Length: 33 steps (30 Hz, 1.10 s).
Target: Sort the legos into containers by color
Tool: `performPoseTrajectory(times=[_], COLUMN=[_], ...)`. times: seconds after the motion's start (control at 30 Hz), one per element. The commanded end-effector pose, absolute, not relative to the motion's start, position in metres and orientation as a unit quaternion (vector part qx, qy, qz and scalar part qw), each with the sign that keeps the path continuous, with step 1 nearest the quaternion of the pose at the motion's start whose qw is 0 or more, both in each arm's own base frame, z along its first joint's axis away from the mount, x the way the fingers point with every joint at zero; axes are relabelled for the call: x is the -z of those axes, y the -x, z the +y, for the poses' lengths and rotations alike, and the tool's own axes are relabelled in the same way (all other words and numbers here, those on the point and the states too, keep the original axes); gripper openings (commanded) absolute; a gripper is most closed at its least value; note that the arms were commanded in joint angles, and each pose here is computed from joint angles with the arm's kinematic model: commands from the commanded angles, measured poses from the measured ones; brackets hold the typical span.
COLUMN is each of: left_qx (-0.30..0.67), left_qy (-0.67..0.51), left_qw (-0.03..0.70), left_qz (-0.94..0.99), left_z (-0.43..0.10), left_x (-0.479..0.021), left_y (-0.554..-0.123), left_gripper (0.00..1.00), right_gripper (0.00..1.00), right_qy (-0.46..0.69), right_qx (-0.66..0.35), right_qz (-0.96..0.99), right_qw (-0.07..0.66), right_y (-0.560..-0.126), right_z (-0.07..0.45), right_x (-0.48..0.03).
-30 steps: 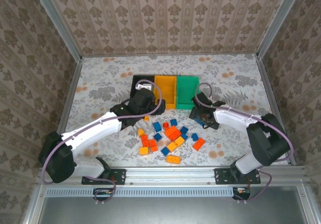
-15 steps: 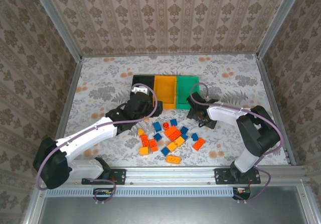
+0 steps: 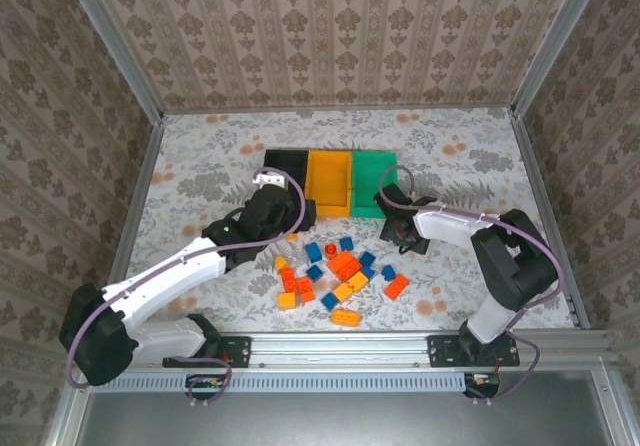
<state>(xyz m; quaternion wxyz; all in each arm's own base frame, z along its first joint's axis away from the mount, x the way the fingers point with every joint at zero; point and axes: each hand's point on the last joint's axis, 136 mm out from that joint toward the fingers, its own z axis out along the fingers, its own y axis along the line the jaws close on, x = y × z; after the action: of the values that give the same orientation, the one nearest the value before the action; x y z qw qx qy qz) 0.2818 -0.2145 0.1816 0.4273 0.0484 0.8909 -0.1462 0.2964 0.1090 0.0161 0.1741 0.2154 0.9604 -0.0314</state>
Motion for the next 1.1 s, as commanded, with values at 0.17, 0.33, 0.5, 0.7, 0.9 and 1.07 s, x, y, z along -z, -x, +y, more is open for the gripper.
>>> performPoseTrajectory(times=[0.17, 0.33, 0.5, 0.7, 0.9, 1.07], left_qx=[0.123, 0.119, 0.108, 0.109, 0.106, 0.101], left_qy=[-0.021, -0.014, 0.010, 0.015, 0.019, 0.019], left_qw=[0.436, 0.433, 0.415, 0.394, 0.385, 0.383], left_qz=[0.891, 0.893, 0.903, 0.912, 0.917, 0.918], left_z=[-0.187, -0.177, -0.165, -0.160, -0.152, -0.147], left_x=[-0.187, -0.187, -0.174, -0.159, -0.153, -0.152], left_y=[-0.276, -0.270, -0.263, -0.255, -0.248, -0.247], left_gripper=[1.00, 1.00, 1.00, 1.00, 1.00, 1.00], right_gripper=[0.67, 0.67, 0.69, 0.70, 0.82, 0.88], right_qy=[-0.132, -0.070, -0.061, -0.077, -0.080, -0.077], right_qx=[-0.057, -0.111, -0.080, -0.030, -0.027, -0.044], right_qz=[0.964, 0.957, 0.952, 0.956, 0.955, 0.952], right_qw=[0.222, 0.260, 0.289, 0.283, 0.283, 0.293], right_y=[-0.302, -0.324, -0.371, -0.420, -0.443, -0.442], right_z=[0.131, 0.159, 0.168, 0.164, 0.170, 0.177], right_x=[-0.066, -0.118, -0.133, -0.114, -0.111, -0.125])
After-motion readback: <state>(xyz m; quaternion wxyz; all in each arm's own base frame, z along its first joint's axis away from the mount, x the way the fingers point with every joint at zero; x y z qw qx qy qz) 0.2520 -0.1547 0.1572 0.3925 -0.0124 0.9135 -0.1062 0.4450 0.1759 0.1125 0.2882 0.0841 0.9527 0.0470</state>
